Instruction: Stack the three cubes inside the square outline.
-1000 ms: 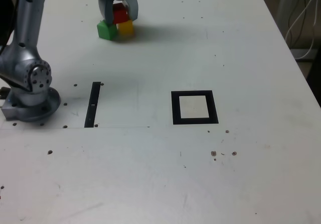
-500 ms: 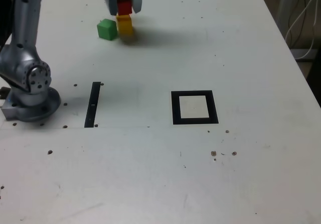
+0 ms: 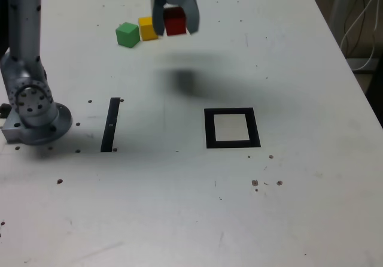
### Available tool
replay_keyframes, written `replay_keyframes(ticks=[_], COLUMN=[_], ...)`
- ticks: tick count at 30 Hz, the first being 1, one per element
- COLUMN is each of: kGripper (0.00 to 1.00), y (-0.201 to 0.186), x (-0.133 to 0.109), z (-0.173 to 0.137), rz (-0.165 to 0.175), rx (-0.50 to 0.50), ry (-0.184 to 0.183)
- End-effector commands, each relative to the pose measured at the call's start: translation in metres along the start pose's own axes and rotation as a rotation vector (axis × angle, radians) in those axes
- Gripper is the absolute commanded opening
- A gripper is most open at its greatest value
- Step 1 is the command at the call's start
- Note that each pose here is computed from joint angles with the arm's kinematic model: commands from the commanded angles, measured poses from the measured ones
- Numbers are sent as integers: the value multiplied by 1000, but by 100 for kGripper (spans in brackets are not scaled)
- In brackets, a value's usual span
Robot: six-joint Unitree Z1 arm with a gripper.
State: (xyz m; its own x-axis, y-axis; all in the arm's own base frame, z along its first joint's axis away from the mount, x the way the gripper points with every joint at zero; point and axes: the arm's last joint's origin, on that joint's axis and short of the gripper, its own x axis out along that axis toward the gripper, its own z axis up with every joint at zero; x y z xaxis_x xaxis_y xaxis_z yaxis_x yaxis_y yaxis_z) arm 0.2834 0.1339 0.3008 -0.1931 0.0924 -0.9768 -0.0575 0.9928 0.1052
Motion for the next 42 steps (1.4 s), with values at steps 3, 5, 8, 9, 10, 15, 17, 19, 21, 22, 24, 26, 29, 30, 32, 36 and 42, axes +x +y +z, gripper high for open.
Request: replay_keyframes(ticks=[3,5,8,9,10,15,17,19,21,22,24,26,29,30,32,36,42], kGripper=[30,30,30,30,30,30,30,30,30,30,30,30,30,30,30,32,38], y=[-68,-81,-98,-103,-109,-131,-138,-143,-146,-148,-151,-156,-167,-170,-174,-178,-179], x=[-4,-3,1,2,4,12,15,19,24,26,27,29,33,35,41,52,61], z=[24,32,46,52,57,78,83,87,89,89,90,92,95,96,98,100,105], rz=[10,0,-15,-19,-22,-26,-28,-33,-39,-40,-40,-39,-39,-40,-44,-52,-52], rx=[141,160,185,192,198,215,220,223,222,221,219,220,226,228,229,232,238], ry=[-20,-25,-25,-22,-19,-4,1,9,20,22,24,25,32,36,45,58,59])
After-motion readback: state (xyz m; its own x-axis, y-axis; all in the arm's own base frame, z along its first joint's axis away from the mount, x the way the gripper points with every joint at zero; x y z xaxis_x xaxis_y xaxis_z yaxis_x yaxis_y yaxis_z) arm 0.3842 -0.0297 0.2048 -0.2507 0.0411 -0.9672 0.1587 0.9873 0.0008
